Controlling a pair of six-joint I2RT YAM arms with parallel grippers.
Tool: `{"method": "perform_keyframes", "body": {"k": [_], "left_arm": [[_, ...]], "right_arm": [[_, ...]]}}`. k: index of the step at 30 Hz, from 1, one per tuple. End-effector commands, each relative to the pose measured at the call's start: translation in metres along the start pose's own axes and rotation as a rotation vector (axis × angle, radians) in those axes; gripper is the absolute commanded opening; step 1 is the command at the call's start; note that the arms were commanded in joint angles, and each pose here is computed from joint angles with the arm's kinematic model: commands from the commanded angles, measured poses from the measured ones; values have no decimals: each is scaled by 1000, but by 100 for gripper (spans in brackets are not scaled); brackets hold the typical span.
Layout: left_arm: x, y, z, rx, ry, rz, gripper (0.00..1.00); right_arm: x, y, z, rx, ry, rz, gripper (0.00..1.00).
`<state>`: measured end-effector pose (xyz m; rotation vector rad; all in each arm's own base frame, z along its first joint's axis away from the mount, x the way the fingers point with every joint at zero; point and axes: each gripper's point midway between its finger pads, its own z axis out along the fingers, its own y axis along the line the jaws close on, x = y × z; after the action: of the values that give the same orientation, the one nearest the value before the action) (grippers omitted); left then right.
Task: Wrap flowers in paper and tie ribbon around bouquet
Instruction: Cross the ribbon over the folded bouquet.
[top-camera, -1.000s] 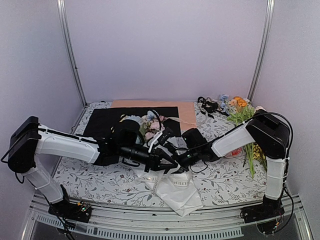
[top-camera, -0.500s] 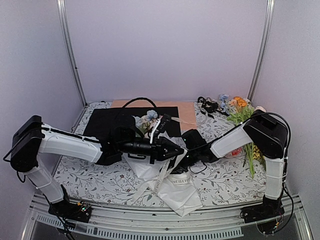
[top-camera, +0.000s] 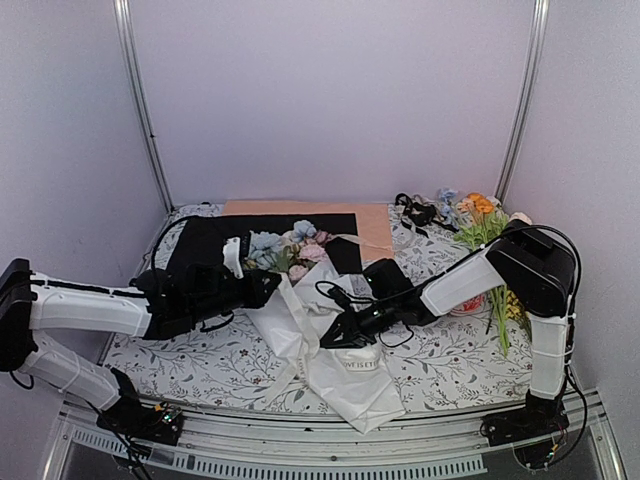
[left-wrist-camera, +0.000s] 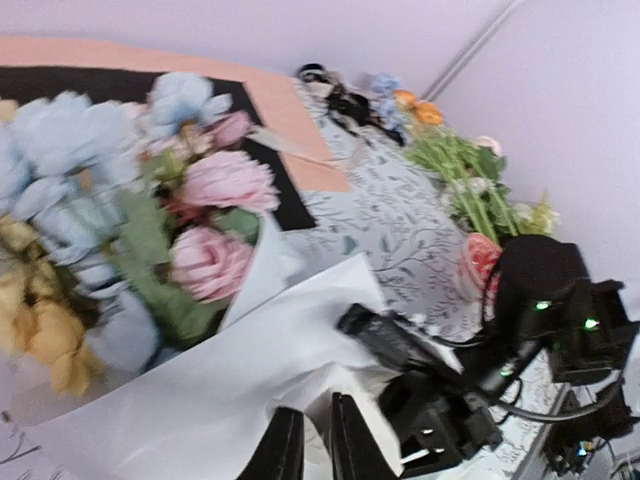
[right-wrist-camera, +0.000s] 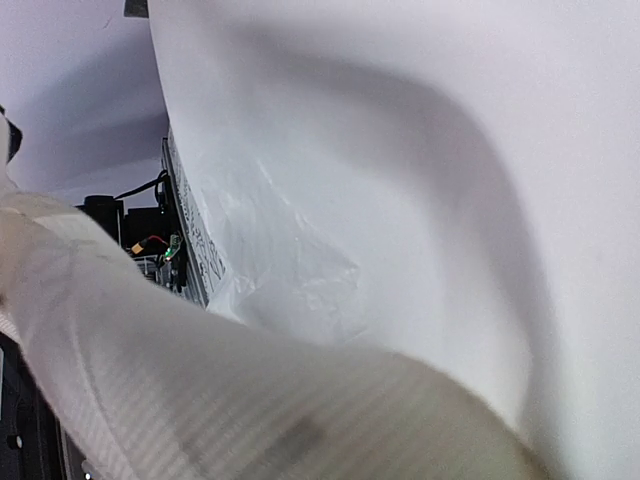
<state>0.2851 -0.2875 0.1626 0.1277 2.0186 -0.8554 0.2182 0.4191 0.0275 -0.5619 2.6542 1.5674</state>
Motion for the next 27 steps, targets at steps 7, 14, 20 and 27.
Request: {"method": "perform_keyframes", "body": {"k": [7,14,20,27], "left_arm": [[-16,44,-36,-230,-9,138,59],[13,-36,-38,53,178,287,31],[132,-79,-21,91,618,540,40],[150,-65,-6,-30,640,627,45]], "right_arm": [[11,-20,4,42,20,47,21],[8,-17,5,35,17,41,21],[8,-18,5,36,22,43,22],[8,-17,5,36,21,41,23]]}}
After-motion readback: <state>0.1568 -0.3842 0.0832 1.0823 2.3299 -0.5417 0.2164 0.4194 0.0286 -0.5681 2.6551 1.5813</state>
